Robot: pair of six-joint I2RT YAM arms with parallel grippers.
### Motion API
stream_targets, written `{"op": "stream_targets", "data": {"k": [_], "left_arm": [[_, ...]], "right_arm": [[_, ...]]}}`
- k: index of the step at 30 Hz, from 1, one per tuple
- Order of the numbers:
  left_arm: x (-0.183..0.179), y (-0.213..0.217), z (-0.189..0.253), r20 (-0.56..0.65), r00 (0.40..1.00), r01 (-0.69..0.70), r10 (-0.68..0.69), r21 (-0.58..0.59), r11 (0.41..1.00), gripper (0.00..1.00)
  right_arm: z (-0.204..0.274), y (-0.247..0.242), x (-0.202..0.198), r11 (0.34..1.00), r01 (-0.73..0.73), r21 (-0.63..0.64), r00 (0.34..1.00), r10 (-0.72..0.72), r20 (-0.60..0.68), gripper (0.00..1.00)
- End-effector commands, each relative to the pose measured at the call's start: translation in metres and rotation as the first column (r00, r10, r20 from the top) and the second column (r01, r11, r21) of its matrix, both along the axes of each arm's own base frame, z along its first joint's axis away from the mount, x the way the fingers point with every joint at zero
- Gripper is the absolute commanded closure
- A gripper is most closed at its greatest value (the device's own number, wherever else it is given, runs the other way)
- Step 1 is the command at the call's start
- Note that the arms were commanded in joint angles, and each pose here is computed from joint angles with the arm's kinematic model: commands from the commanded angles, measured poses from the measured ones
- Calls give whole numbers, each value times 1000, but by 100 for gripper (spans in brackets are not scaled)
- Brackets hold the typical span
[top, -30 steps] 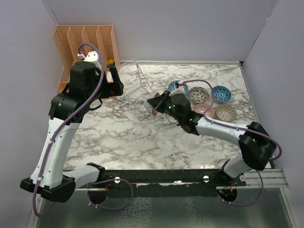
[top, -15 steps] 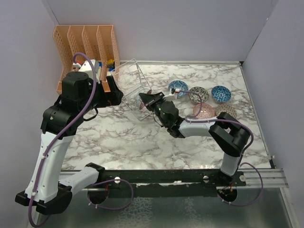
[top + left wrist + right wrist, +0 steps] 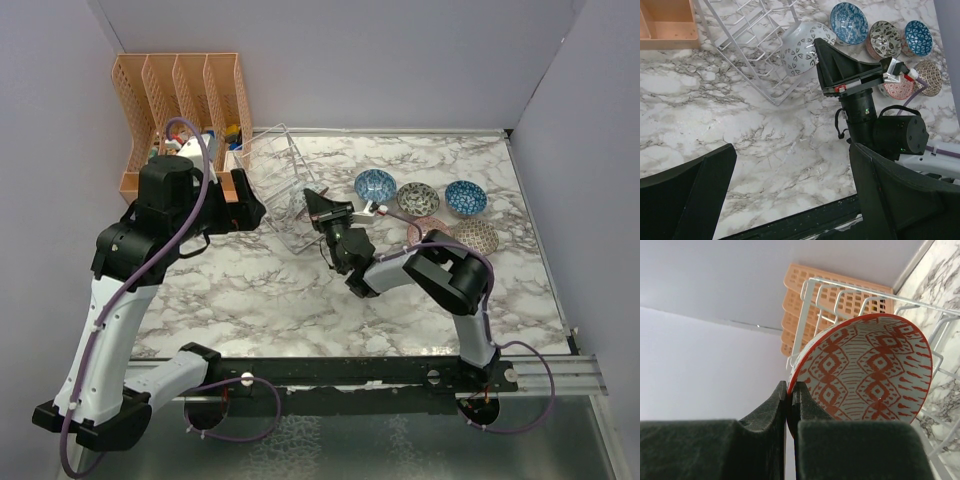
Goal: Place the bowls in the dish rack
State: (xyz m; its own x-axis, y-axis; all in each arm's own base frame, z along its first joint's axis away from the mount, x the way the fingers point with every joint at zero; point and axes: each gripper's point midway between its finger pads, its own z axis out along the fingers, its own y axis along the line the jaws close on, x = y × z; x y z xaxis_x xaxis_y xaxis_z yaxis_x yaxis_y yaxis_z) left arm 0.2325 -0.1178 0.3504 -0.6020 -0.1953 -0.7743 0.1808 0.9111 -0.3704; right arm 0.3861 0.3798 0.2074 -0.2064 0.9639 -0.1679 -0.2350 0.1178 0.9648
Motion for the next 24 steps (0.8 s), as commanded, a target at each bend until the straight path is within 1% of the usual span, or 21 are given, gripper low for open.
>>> {"op": "stream_targets", "data": {"k": [1,10,14,21,24], "left_arm": [[-10,-4,-3,-9,999,41,-41,-7,999,1],[-17,-6,-9,-17,998,68,-68,5,998,1],[-18,-6,-8,-5,997,77,-77,13,997,1],[-23,-4,-7,8,996,87,-87,34,996,1],[-24,-4,-8,8,996,89,-90,36,995,1]], "right_arm": [[18,-21,-2,979,77,191,995,-88,53,99],[-10,-19,0,971,105,215,994,-112,17,99],[-21,-20,2,965,121,231,991,-130,22,99],[-36,-12,4,968,100,230,994,-109,29,99],[-47,-10,5,967,93,238,995,-99,13,99]]}}
